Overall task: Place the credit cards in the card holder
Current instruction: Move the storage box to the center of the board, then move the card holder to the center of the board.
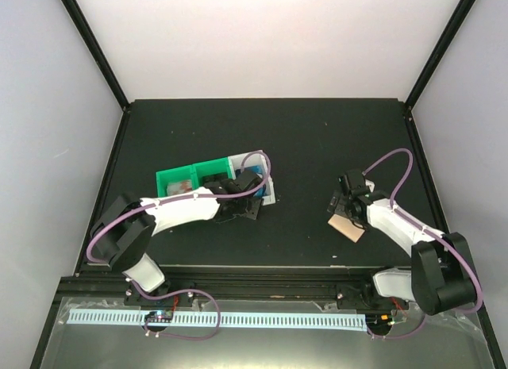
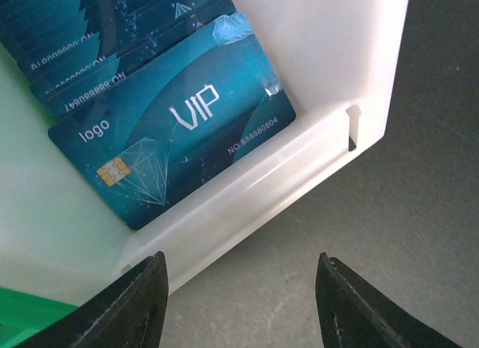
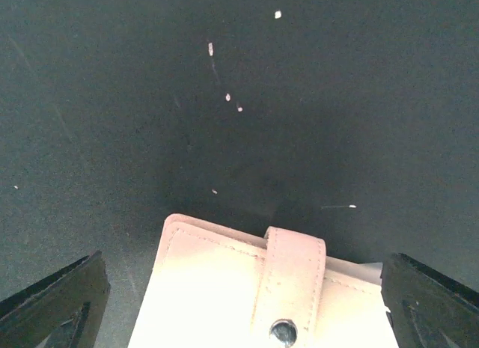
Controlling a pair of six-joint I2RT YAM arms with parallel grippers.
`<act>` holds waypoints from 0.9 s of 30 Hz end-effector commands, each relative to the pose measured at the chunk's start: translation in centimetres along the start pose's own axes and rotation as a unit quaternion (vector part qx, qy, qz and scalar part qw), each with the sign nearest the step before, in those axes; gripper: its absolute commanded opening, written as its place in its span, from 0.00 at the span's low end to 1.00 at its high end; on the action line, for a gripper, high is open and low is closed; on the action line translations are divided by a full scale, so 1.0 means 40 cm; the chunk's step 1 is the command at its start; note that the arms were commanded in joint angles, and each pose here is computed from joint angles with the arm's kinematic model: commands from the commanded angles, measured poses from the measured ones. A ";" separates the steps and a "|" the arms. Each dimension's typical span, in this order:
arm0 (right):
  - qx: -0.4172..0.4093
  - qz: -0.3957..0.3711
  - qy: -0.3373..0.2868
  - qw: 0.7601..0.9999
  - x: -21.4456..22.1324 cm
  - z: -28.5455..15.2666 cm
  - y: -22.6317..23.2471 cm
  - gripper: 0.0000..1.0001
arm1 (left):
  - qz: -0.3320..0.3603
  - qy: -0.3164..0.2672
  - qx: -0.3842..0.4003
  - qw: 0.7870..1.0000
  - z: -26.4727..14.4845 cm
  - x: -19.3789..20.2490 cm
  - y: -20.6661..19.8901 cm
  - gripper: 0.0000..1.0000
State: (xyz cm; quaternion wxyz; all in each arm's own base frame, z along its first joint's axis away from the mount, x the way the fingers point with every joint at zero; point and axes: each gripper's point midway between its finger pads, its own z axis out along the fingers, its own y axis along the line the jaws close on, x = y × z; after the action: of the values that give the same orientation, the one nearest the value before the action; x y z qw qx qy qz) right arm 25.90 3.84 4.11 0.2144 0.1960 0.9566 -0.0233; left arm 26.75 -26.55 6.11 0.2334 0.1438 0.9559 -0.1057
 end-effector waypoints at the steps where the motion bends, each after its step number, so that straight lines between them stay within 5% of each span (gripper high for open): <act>1: -0.021 0.021 0.010 0.999 0.006 0.030 0.003 1.00 | -0.006 -0.016 -0.030 0.999 0.013 -0.053 0.067 0.58; 15: -0.136 0.088 0.112 0.980 0.160 0.008 0.051 0.92 | -0.032 -0.028 0.089 0.995 -0.042 -0.036 0.016 0.62; 27: -0.237 0.122 0.171 0.949 0.296 -0.100 0.244 0.90 | -0.115 -0.053 0.138 0.982 -0.102 0.025 0.023 0.69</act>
State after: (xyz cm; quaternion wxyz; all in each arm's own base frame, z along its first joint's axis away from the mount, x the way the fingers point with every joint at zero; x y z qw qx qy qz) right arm 20.29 14.69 3.34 0.1558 0.2244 0.9368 0.2188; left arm 24.71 -24.25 8.39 0.2398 0.0888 0.9365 -0.2402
